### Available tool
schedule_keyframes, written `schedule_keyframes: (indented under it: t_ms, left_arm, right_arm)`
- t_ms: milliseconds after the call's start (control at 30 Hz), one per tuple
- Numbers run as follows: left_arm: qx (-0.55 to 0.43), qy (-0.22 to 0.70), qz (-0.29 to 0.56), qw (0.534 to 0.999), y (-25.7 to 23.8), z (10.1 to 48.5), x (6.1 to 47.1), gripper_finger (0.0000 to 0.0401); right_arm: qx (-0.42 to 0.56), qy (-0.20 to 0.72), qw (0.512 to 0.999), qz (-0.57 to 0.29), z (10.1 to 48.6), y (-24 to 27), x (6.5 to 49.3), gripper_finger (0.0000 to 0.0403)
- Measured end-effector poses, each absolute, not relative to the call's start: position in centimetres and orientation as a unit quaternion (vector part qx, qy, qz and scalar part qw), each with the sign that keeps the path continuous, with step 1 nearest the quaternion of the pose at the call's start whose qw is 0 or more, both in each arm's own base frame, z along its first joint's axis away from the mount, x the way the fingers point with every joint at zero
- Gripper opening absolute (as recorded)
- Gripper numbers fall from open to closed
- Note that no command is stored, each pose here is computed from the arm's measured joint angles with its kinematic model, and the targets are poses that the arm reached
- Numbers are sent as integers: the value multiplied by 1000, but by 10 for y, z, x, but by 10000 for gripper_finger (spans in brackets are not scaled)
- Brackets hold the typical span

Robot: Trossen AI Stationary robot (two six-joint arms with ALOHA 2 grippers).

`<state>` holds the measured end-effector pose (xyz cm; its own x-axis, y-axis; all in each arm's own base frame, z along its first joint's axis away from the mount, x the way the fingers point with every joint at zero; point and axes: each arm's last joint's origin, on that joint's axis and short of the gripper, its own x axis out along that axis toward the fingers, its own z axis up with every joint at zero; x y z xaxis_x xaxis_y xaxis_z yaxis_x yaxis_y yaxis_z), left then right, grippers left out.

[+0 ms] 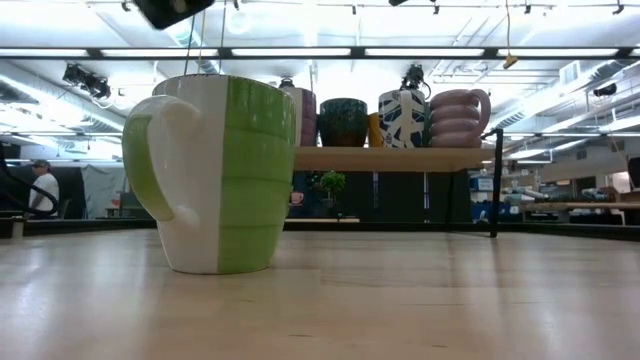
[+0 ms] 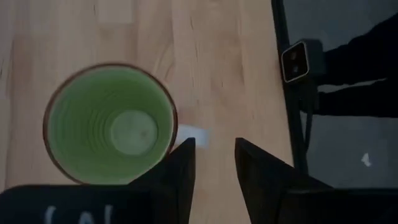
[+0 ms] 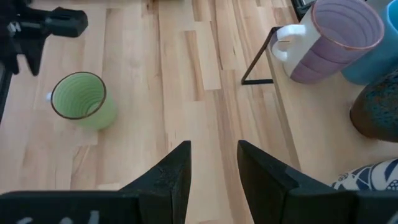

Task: Place coffee mugs
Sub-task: Put the green mug on the shelf

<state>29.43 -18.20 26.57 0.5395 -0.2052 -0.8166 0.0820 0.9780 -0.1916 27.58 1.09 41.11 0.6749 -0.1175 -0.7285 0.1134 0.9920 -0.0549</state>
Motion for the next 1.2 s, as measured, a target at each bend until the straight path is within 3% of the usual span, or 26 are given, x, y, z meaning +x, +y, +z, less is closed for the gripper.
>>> schedule_keyframes:
  t_ms: [467,833,1200]
  left_arm:
    - [-17,521,-95,848,-175,264,310,121]
    - [55,532,-78,842,-187,241,314,182]
    - [154,520,-90,835,-199,230,312,185]
  right_arm:
    - [-6,399,915,-60,411,14,276,136]
    - [-7,401,914,-61,411,13,275,136]
    - [-6,402,914,-61,411,13,275,136]
